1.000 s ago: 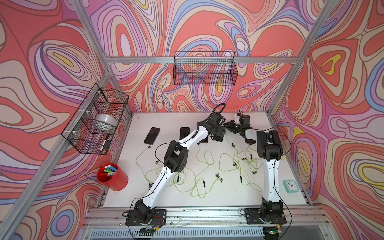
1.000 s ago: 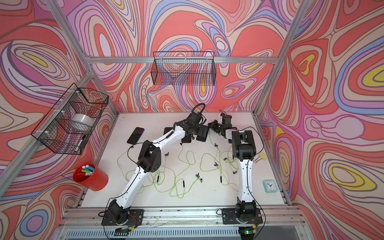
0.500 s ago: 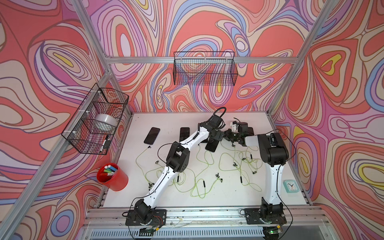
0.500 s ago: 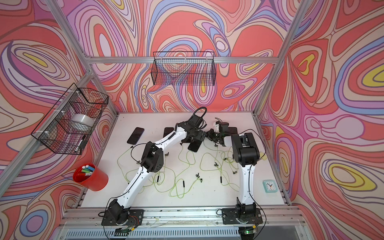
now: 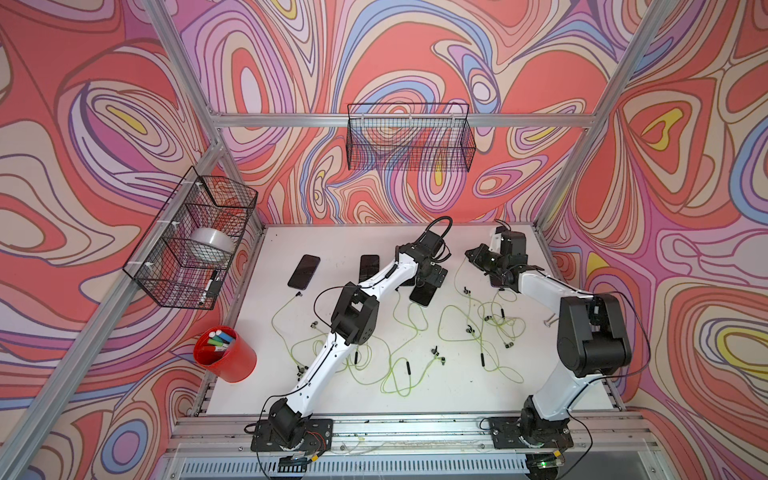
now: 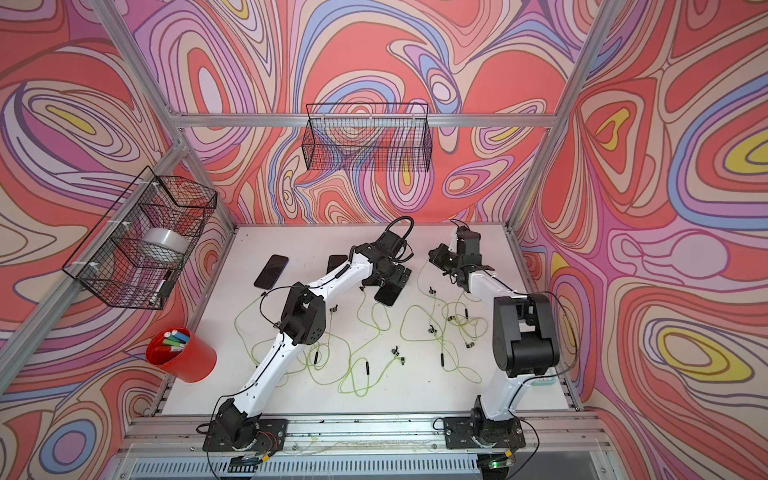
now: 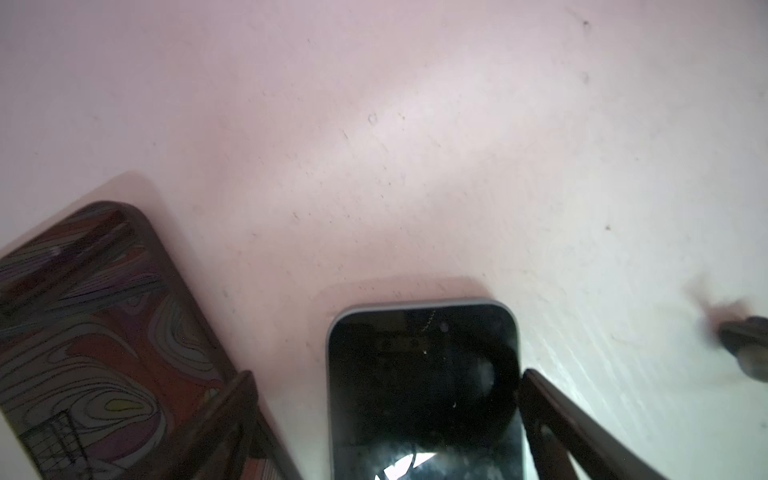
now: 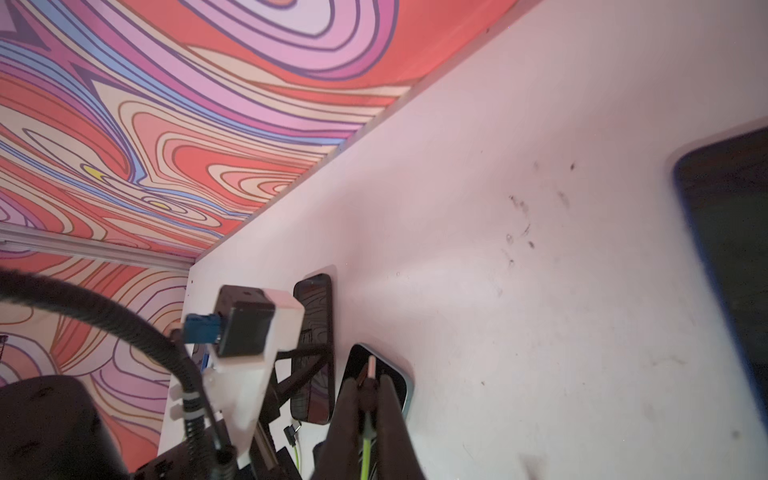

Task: Plug wired earphones into phones
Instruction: Move the phone to the center of the board, then pick up the phone at the center of the board.

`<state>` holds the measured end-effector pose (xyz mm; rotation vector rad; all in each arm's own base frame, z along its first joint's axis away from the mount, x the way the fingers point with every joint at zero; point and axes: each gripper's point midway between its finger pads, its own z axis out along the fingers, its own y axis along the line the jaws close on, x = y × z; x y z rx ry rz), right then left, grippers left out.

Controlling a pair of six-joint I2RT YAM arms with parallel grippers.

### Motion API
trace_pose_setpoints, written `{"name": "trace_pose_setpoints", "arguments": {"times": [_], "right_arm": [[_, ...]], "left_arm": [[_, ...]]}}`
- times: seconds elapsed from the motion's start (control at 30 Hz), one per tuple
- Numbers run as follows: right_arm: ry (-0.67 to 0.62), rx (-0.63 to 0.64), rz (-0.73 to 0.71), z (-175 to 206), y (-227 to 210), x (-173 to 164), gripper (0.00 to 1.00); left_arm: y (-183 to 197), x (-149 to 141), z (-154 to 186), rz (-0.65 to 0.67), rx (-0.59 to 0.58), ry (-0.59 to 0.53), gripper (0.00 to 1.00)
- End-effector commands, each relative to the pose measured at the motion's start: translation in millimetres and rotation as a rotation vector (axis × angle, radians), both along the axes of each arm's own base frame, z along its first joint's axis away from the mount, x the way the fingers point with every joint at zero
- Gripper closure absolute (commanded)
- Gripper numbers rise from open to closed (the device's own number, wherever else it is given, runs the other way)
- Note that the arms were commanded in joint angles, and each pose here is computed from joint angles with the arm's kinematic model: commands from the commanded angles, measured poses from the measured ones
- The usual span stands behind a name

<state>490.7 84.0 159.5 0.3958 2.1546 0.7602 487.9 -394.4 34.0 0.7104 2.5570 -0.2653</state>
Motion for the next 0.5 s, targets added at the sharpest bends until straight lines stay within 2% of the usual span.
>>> {"name": "trace_pose_setpoints", "arguments": {"times": [0.0,0.2,0.47], "right_arm": [[0.037,-0.094,-0.03,-1,-13,-15,0.93],[0.039,-0.112,-0.049,3,-18,-30,0.93],[0.05,-0.123,-0.052,4,-20,-40,0.92]], "left_arm": [[21,-39,-30,-0.078,0.147,0.137,0.01],[30,-51,-36,-0.103,0.207,0.168,0.03],[47,-74,-28,-0.116,0.313,0.235,0.07]]}}
